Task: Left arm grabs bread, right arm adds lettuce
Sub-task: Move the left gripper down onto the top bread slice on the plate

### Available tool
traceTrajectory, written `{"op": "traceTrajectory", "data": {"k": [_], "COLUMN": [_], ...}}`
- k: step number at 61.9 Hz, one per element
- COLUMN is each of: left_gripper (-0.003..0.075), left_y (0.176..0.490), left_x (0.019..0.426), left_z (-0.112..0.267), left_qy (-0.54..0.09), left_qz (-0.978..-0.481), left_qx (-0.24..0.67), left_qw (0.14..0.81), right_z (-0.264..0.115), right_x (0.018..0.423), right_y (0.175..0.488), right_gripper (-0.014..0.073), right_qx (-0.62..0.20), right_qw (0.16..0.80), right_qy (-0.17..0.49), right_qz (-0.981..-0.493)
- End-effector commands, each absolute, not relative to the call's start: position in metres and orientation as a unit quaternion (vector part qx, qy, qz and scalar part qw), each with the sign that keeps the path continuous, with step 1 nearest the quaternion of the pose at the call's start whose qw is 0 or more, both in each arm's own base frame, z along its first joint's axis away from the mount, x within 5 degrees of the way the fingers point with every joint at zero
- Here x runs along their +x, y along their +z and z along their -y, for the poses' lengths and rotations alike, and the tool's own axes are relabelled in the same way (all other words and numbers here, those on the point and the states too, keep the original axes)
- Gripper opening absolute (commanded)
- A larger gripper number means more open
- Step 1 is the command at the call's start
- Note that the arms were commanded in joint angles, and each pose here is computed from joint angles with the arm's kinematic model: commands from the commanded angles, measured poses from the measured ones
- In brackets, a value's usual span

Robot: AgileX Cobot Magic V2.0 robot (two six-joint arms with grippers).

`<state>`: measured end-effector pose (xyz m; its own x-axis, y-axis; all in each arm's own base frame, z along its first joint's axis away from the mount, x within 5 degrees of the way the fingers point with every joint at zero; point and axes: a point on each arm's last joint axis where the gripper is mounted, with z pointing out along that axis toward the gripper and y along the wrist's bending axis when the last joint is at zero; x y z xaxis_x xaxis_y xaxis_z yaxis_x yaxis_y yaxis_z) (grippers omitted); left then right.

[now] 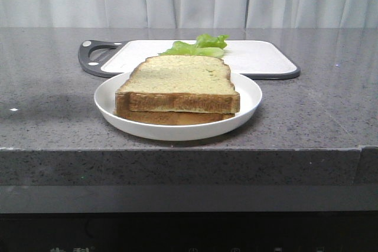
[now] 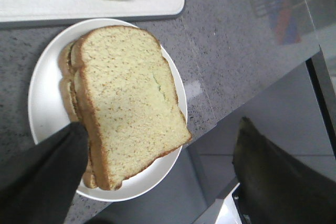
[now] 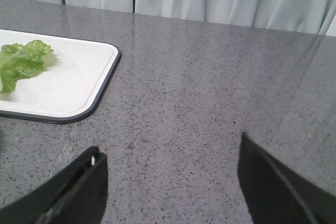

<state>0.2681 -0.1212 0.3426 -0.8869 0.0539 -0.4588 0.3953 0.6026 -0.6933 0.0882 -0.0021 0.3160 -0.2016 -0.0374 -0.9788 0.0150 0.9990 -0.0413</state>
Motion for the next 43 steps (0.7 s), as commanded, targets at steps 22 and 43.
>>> {"op": "traceTrajectory", "data": {"k": [22,43], "left_gripper": [0.053,0.0483], "left_y": [0.312,0.292], "left_x": [0.3,0.306], "left_z": [0.157,0.178], "left_qy": [-0.415,-0.414], "left_qz": [-0.885,-0.888], "left_qx": [0.143,0.143], "left_qw": [0.155,0.138], "right_z": [0.002,0.002], "right_x": [0.09,0.09], "right_y": [0.334,0.334], "right_gripper": [0.0539,0.0539], "right_qx": [-0.01,-0.01], "right_qw": [0.67,0.67], "right_qy": [-0.027,-0.027], "right_qz": [-0.742,-0.742]}}
